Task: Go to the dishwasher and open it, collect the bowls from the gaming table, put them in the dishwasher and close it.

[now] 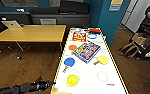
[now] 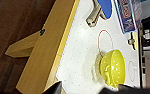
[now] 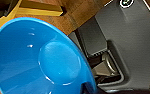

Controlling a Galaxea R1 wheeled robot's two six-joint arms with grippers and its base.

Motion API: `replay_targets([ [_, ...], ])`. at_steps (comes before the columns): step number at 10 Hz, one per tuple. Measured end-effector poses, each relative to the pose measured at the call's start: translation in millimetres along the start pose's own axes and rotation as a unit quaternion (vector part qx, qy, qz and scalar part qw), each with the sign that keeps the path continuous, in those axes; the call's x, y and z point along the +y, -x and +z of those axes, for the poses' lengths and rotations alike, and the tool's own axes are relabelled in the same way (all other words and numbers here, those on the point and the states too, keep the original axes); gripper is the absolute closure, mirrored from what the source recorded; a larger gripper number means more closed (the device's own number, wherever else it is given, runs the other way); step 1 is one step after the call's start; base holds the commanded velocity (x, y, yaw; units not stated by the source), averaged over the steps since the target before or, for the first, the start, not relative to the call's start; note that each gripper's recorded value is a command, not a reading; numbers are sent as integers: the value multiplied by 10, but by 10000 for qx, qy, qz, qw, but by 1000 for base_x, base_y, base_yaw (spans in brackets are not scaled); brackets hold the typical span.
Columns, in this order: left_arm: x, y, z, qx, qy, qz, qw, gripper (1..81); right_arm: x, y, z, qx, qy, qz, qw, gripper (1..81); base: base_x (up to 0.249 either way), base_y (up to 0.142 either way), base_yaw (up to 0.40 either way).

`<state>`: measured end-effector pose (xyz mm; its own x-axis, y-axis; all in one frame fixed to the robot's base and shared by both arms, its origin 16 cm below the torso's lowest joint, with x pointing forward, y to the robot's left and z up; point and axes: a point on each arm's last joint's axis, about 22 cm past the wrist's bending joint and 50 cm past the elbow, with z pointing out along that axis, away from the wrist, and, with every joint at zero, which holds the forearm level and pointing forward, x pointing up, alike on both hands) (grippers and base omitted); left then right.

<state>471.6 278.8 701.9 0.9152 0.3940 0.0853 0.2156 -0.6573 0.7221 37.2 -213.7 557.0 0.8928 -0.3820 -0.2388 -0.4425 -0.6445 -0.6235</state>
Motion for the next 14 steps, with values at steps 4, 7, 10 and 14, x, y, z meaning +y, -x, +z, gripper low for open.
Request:
replay_targets([
  [4,19,-139,247,-42,-63,-120,9999,10,-26,13,42,-13,-21,4,10000,811,0,0,0],
  [7,81,-358,306,55,-88,-389,9992,10,-7,8,43,-9,0,1,10000,811,0,0,0],
  [10,180,-345,411,-111,-74,-497,9987,10,-17,14,57,-11,-11,4,10000,811,0,0,0],
  [14,488,-344,566,-242,117,-339,9991,10,-15,13,56,-10,-10,3,10000,811,0,0,0],
])
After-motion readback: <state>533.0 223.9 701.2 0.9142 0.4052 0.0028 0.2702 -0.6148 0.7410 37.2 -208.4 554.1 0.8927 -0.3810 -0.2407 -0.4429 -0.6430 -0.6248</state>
